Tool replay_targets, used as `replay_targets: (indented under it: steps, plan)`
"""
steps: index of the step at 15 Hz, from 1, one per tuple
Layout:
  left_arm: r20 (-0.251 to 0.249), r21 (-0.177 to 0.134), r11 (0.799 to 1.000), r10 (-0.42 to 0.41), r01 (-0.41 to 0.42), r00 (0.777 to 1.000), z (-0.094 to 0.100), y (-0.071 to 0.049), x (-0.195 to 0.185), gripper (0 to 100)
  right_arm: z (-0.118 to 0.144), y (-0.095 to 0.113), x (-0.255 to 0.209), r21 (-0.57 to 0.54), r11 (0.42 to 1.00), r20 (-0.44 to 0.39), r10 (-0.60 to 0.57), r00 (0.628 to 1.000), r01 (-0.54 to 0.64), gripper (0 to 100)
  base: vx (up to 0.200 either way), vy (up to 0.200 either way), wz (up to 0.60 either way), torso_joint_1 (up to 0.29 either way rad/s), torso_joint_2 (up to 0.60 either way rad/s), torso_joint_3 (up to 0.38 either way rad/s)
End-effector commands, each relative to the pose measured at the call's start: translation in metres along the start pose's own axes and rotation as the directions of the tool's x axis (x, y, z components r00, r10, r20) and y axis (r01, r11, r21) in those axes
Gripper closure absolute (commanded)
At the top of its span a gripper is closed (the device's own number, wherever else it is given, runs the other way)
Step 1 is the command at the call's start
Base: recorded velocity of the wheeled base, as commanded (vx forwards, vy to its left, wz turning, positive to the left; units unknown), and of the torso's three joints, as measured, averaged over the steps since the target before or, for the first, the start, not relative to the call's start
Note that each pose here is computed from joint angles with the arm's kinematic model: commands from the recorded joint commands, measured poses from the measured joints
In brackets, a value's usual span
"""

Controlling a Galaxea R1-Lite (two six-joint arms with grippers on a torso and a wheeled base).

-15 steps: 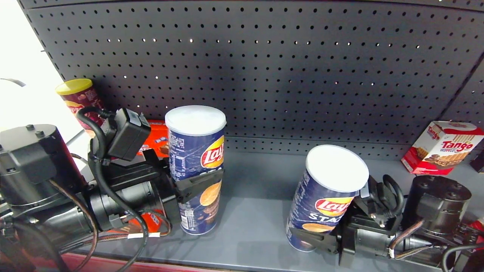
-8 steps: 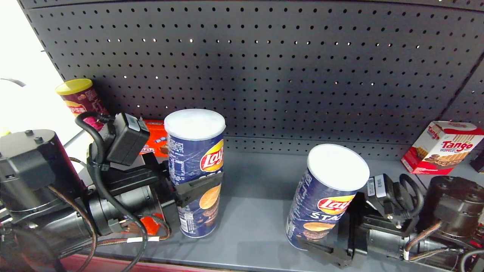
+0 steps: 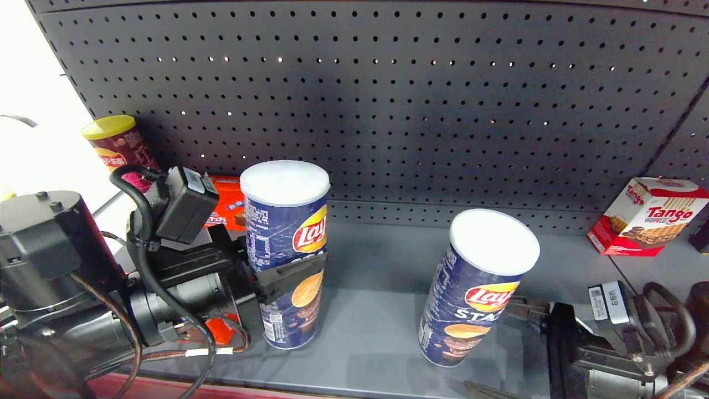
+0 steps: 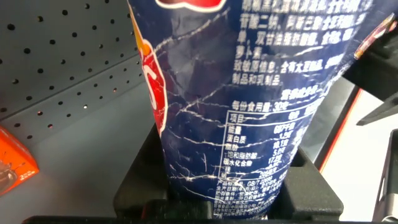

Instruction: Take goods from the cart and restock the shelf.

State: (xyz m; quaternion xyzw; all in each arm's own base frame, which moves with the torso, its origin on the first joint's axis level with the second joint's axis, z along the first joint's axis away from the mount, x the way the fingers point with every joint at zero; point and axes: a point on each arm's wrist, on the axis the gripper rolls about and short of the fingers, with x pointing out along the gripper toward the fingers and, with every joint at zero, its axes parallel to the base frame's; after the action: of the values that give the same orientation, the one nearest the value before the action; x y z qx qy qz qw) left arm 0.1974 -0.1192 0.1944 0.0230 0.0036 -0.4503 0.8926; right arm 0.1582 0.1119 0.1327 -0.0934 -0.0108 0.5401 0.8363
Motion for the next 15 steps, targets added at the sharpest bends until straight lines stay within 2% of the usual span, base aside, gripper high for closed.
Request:
replay_targets:
  steps: [1, 12, 14, 15]
  plan:
    - [-0.001, 0.000, 1.000, 0.000, 0.000, 1.000, 0.000, 0.000, 0.000, 100, 0.001, 0.007, -0.010, -0.005, 1.000, 0.006, 0.006, 1.000, -0.006, 0, 0.000, 0.000, 0.00, 0.000, 0.00, 0.000]
    - [-0.005, 0.000, 1.000, -0.001, 0.001, 1.000, -0.001, 0.000, 0.000, 100, -0.002, 0.013, -0.014, -0.019, 0.999, 0.000, 0.045, 0.999, -0.045, 0, 0.000, 0.000, 0.00, 0.000, 0.00, 0.000]
    - [-0.005, 0.000, 1.000, 0.001, -0.001, 1.000, -0.001, 0.000, 0.000, 100, 0.001, 0.010, -0.015, -0.028, 0.999, 0.010, 0.016, 1.000, -0.015, 0, 0.000, 0.000, 0.00, 0.000, 0.00, 0.000]
    - [-0.008, -0.002, 1.000, -0.001, 0.001, 1.000, -0.002, 0.000, -0.001, 100, 0.006, -0.002, -0.024, -0.044, 0.997, 0.030, -0.068, 0.997, 0.070, 0, 0.000, 0.000, 0.00, 0.000, 0.00, 0.000]
